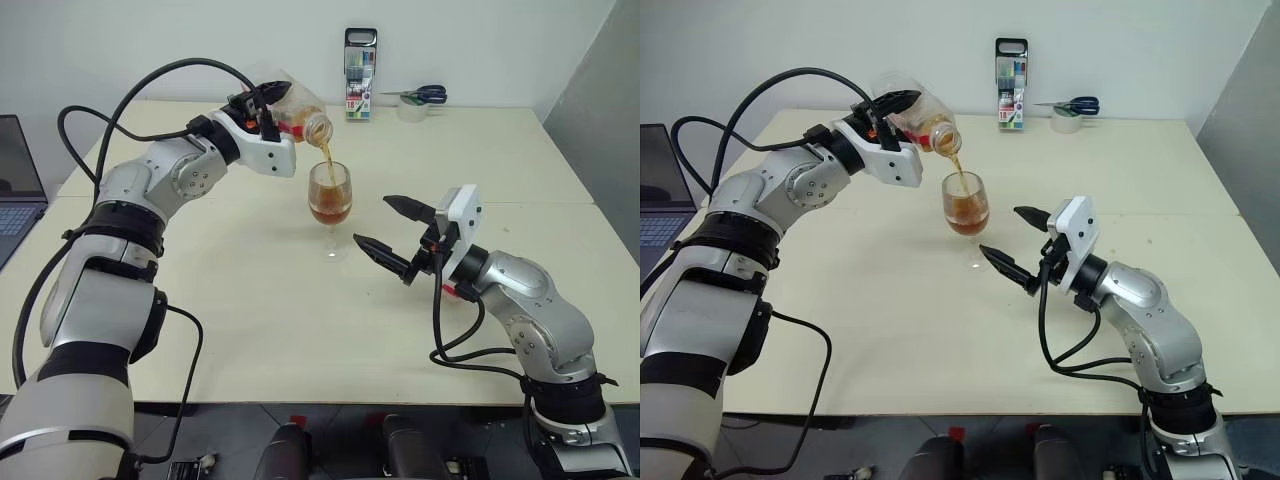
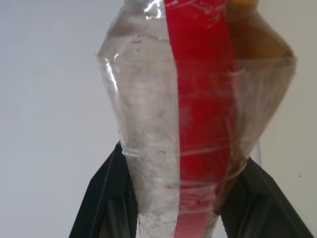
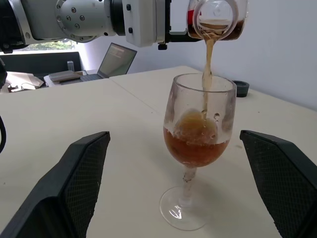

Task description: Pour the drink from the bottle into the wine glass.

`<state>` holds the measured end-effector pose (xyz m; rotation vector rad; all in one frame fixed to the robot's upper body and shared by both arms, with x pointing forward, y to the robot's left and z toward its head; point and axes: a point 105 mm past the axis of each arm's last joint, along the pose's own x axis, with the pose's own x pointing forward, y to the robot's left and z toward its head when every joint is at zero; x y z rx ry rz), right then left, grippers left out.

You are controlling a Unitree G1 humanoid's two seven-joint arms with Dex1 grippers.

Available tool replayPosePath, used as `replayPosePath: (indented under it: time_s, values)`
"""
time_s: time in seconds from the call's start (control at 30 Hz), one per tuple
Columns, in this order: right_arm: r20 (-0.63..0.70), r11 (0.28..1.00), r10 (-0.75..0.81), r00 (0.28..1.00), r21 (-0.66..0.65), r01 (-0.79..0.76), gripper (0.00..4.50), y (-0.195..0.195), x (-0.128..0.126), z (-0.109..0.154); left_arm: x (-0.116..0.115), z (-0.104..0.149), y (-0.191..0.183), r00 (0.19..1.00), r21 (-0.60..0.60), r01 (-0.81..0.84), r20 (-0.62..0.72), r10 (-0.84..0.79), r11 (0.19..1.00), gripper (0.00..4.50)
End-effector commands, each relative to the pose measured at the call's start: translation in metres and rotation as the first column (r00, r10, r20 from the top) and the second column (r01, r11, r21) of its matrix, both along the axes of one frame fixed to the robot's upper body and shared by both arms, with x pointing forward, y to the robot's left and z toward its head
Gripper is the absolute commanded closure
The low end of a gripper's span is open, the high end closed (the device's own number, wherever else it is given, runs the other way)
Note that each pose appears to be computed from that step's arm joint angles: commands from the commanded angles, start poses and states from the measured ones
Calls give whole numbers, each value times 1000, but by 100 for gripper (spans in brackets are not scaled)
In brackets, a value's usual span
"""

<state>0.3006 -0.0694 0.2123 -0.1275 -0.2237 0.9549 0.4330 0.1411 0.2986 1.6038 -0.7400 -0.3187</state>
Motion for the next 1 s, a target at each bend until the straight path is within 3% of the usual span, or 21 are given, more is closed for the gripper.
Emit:
replayPosePath:
  time_s: [0.03, 0.67, 1.0]
  values:
    - [49, 1000, 17, 999, 11, -18, 0, 4, -8, 10, -5, 22, -4, 998, -8, 22, 58, -21, 1000, 281]
    - [70, 1000, 18, 997, 14, -19, 0, 6, -7, 15, -2, 2, 0, 998, -119, 16, -64, -24, 993, 281]
    - [110, 999, 19, 994, 24, -22, 0, 11, -8, 18, 1, -10, 3, 983, -274, -8, -176, -42, 962, 281]
